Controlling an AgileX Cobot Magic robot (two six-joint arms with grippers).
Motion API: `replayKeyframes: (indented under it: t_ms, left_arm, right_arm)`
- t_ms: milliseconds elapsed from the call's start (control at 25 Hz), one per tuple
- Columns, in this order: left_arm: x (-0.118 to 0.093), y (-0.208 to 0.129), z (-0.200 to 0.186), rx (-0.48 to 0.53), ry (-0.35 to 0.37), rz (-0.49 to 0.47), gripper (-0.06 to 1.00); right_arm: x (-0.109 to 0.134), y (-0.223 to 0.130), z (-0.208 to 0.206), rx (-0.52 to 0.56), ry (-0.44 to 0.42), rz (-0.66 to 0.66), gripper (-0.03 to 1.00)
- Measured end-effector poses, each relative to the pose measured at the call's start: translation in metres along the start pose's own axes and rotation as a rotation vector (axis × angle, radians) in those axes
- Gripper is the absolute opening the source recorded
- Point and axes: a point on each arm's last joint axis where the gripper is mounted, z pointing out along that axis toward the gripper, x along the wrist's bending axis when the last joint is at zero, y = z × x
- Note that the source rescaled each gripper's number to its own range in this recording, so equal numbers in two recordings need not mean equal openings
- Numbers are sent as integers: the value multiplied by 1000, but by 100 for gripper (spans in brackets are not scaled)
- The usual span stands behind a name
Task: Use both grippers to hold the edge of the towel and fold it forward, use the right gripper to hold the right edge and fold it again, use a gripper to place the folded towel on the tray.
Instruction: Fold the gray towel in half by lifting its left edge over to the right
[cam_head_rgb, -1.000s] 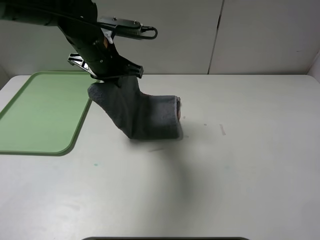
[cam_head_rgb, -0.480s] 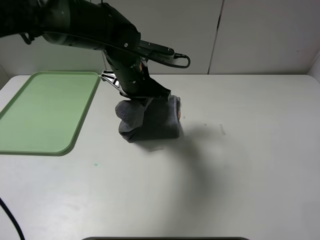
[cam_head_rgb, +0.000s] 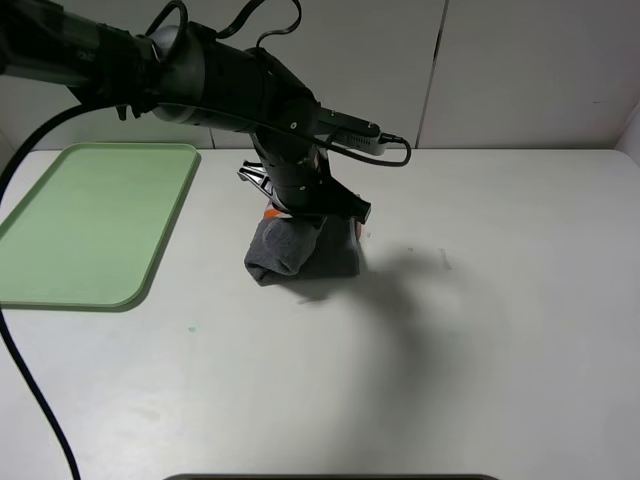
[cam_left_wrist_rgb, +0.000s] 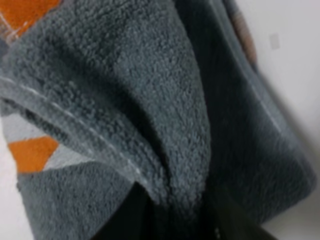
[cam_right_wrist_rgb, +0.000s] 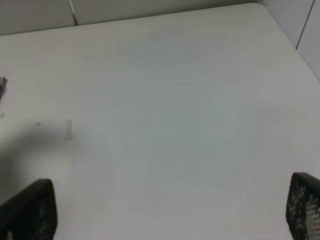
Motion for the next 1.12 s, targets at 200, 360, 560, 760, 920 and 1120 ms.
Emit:
replayKeyframes:
  t_ms: [200, 360, 560, 760, 920, 1120]
  left_arm:
    - [-3, 4, 0, -38, -31, -13, 20]
    - [-4, 5, 0, -54, -43, -6, 61]
    - [-4, 5, 0, -54, -46, -5, 96]
    - [-4, 5, 0, -54, -46, -3, 100]
    - [-4, 7, -5, -68, -50, -4, 100]
    - [1, 16, -33, -119, -58, -18, 100]
  right_arm:
    - [0, 0, 0, 0, 0, 0, 100]
    - [0, 0, 0, 0, 0, 0, 100]
    - [0, 0, 0, 0, 0, 0, 100]
    - [0, 0, 0, 0, 1, 0, 100]
    - [0, 0, 0, 0, 1, 0, 100]
    - [0, 0, 0, 0, 1, 0, 100]
